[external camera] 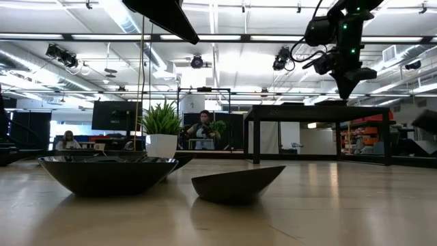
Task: Pick & Place Mini shaped plates
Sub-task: Stack the black leaf-shaped plate on top of the black leaf-shaped plate on the shelf, then stack the black drop-shaped plate on top of the black drop-shaped plate on the shelf
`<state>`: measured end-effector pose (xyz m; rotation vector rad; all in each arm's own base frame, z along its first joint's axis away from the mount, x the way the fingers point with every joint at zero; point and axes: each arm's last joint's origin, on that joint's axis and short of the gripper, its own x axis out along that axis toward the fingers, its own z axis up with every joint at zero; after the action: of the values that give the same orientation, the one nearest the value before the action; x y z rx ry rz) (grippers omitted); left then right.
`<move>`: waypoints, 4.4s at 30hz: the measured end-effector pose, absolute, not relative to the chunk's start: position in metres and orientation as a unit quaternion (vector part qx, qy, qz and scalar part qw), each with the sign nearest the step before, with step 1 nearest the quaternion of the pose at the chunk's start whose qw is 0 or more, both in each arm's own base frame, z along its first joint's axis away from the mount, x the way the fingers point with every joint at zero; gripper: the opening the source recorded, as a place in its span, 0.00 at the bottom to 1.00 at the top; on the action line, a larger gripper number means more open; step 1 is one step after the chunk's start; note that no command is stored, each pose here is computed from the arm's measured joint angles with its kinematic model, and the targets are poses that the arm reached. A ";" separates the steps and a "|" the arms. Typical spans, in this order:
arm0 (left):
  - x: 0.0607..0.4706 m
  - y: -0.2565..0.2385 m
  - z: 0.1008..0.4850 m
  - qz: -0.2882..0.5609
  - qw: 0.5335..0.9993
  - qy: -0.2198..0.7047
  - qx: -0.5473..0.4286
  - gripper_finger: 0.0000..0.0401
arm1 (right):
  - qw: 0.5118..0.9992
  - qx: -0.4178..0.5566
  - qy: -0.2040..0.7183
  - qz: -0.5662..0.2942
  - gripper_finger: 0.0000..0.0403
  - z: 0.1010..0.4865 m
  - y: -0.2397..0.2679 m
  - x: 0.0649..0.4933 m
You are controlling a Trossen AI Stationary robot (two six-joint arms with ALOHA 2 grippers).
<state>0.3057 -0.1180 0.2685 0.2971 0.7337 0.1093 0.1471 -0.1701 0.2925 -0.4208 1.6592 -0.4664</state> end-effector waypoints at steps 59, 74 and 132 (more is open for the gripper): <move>0.309 -0.116 0.271 0.056 0.927 0.343 0.140 0.44 | 0.703 0.051 0.502 -0.501 0.01 0.305 -0.192 0.147; 0.287 -0.130 0.261 0.090 0.900 0.396 0.157 0.44 | 0.881 0.048 0.366 -0.296 0.00 0.325 -0.046 0.231; 0.229 -0.213 0.268 0.154 0.954 0.256 -0.007 0.44 | 0.838 0.252 0.478 0.070 0.39 0.155 0.263 0.388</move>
<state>0.2294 -0.2128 0.2681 -0.0132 0.5210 0.3136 0.3877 0.2631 0.1552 0.5323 1.0121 0.1480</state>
